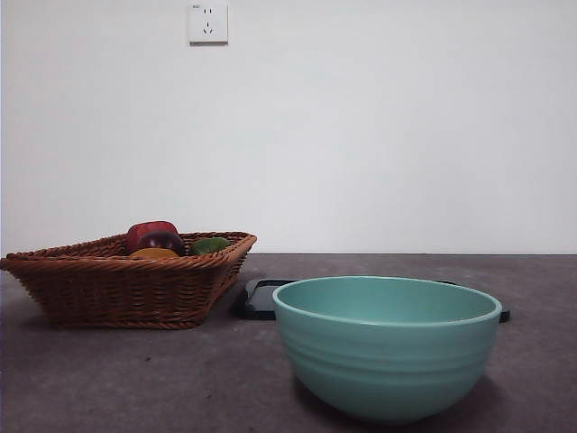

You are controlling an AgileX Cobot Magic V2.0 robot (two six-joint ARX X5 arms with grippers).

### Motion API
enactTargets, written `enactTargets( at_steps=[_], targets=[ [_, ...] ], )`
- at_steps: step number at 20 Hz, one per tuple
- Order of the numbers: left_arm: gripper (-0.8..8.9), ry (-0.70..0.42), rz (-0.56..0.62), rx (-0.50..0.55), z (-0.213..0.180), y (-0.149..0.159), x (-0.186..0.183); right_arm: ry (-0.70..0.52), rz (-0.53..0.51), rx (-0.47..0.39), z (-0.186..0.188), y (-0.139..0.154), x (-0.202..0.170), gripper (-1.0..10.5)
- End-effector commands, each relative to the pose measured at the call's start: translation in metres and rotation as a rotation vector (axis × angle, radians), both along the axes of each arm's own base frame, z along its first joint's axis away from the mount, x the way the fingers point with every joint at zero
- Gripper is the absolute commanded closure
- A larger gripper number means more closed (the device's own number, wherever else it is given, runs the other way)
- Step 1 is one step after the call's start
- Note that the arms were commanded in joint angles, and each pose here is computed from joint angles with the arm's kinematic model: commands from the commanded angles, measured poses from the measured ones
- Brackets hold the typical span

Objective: Pick up the wifruite, put it on the bowl, pick up the plate, put it on desk

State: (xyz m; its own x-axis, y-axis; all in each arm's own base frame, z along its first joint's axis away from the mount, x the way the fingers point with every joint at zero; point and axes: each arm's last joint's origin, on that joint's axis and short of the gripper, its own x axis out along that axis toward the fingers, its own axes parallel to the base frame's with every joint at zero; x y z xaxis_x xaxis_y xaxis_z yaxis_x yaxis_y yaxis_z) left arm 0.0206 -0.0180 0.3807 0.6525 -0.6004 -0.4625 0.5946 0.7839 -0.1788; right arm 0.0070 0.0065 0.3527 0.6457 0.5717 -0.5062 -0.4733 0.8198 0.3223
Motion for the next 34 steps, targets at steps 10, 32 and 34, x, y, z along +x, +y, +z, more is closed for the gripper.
enactTargets(
  at_steps=[10, 32, 34],
  targets=[
    [7.94, -0.403, 0.454, -0.115, -0.134, 0.012, 0.071, -0.016, 0.002, 0.019, 0.004, -0.001, -0.001, 9.3],
    [7.94, -0.328, 0.726, 0.105, -0.234, 0.021, 0.076, -0.017, -0.001, 0.018, 0.004, -0.001, -0.001, 9.3],
    [7.94, -0.365, 0.721, 0.103, -0.231, 0.021, 0.075, -0.017, -0.001, 0.018, 0.004, -0.001, -0.001, 9.3]
  ],
)
